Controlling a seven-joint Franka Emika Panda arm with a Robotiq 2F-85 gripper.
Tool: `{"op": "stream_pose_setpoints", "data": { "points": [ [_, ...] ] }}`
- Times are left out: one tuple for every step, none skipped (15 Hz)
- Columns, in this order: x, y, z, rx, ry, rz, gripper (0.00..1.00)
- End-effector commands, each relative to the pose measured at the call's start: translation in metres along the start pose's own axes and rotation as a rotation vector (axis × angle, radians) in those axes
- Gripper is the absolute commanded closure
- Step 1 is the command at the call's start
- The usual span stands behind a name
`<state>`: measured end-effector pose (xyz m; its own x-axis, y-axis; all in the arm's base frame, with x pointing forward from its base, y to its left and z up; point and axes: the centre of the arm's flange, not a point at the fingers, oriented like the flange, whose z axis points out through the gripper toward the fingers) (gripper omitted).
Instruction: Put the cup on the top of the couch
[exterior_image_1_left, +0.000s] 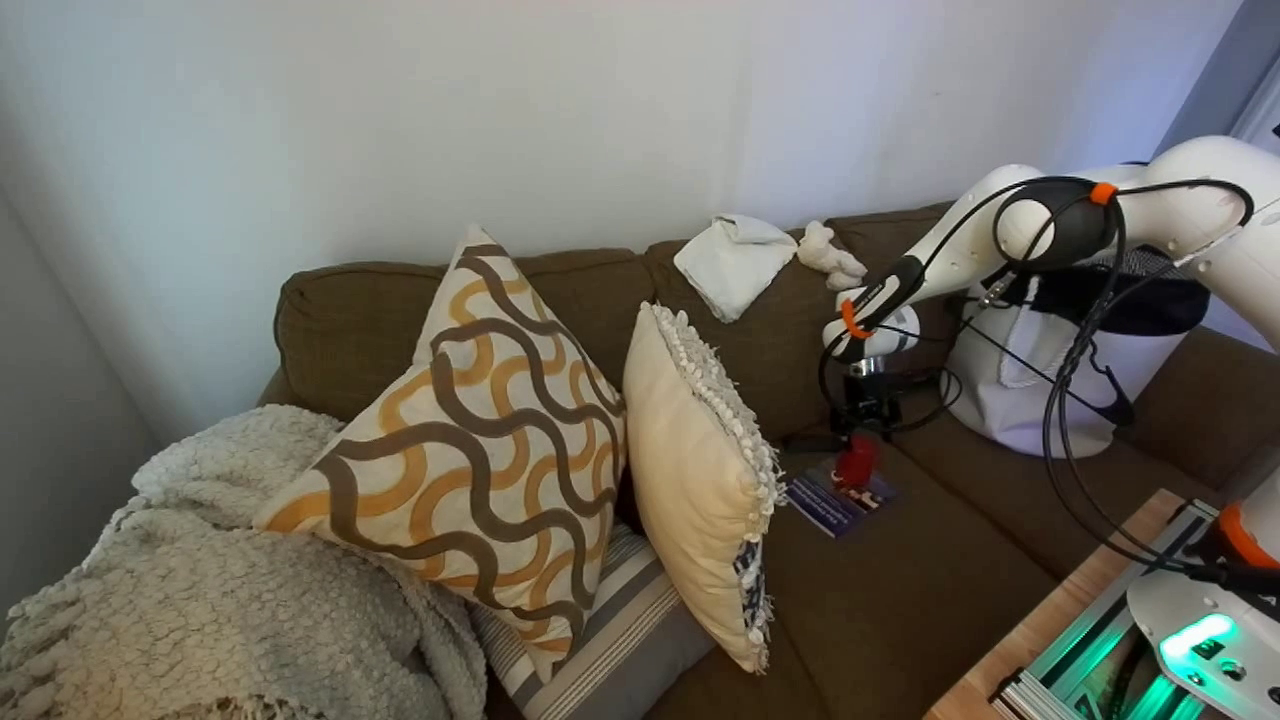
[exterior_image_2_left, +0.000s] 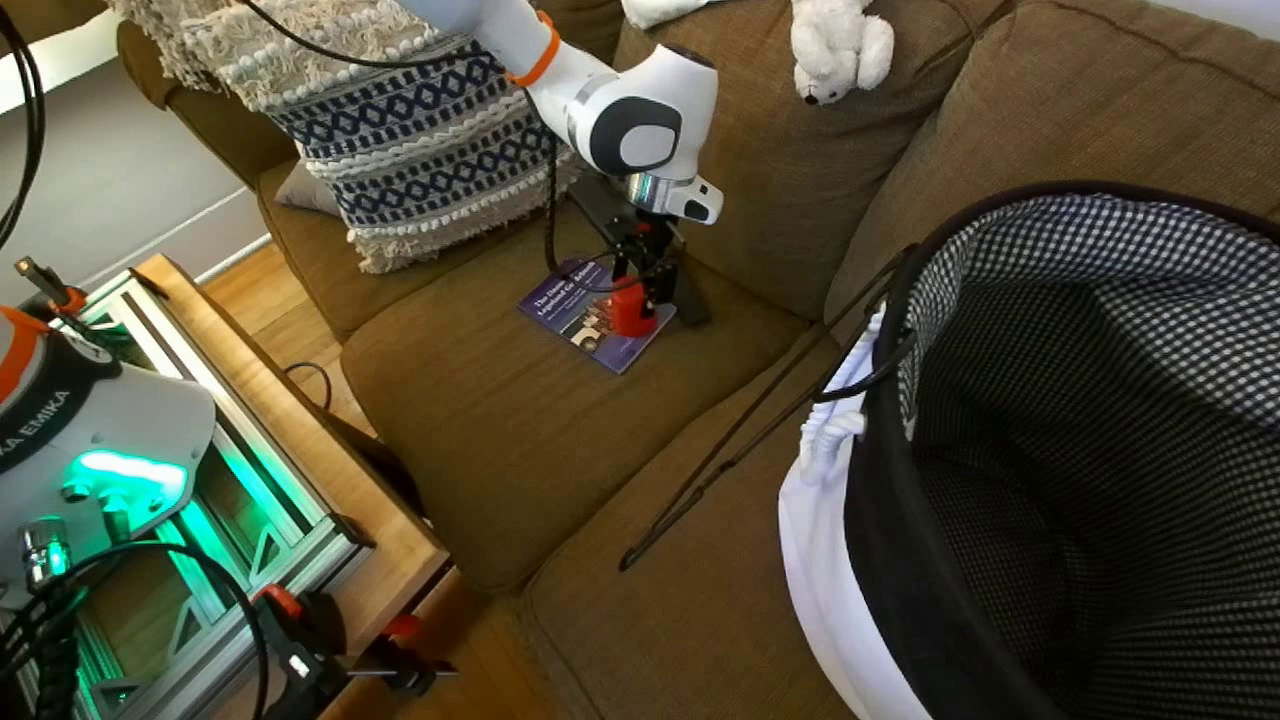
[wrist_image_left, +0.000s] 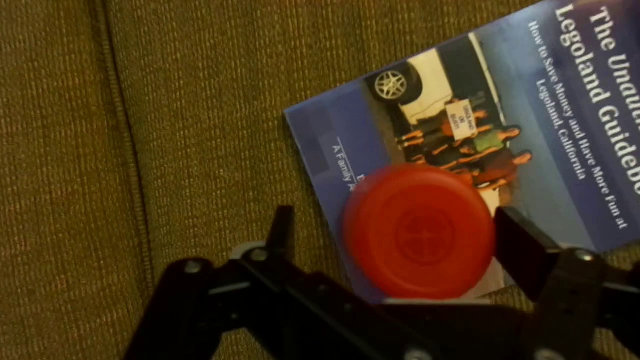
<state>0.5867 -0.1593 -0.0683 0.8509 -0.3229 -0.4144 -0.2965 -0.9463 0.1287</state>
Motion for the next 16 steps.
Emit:
{"op": "stream_pose_setpoints", "data": {
  "points": [
    [0.025,0.0,0.017,0.008,-0.012,-0.006,0.1],
    [0.025,0.0,0.021,0.007,-0.016,-0.009,0.26],
    [0.023,-0.001,0.024,0.006,-0.017,-0.014,0.32],
    [0.023,-0.002,0.028,0.008,-0.016,-0.016,0.42],
    [0.02,-0.002,0.029,0.01,-0.016,-0.02,0.5],
    [0.017,-0.002,0.026,0.014,-0.01,-0.021,0.54],
    [0.012,-0.002,0.019,0.018,0.0,-0.029,0.54],
    [-0.001,-0.001,0.005,0.022,0.012,-0.044,0.54],
    [-0.012,-0.001,-0.008,0.024,0.021,-0.059,0.54],
    [-0.028,0.003,-0.029,0.028,0.043,-0.072,0.54],
    [-0.036,0.006,-0.044,0.039,0.052,-0.08,0.54],
    [-0.047,0.011,-0.062,0.048,0.07,-0.086,0.54],
    [-0.054,0.016,-0.076,0.054,0.089,-0.08,0.54],
    [-0.062,0.021,-0.092,0.055,0.118,-0.064,0.54],
    [-0.069,0.028,-0.108,0.071,0.152,-0.046,0.54],
    [-0.078,0.033,-0.125,0.091,0.181,-0.033,0.54]
  ]
}}
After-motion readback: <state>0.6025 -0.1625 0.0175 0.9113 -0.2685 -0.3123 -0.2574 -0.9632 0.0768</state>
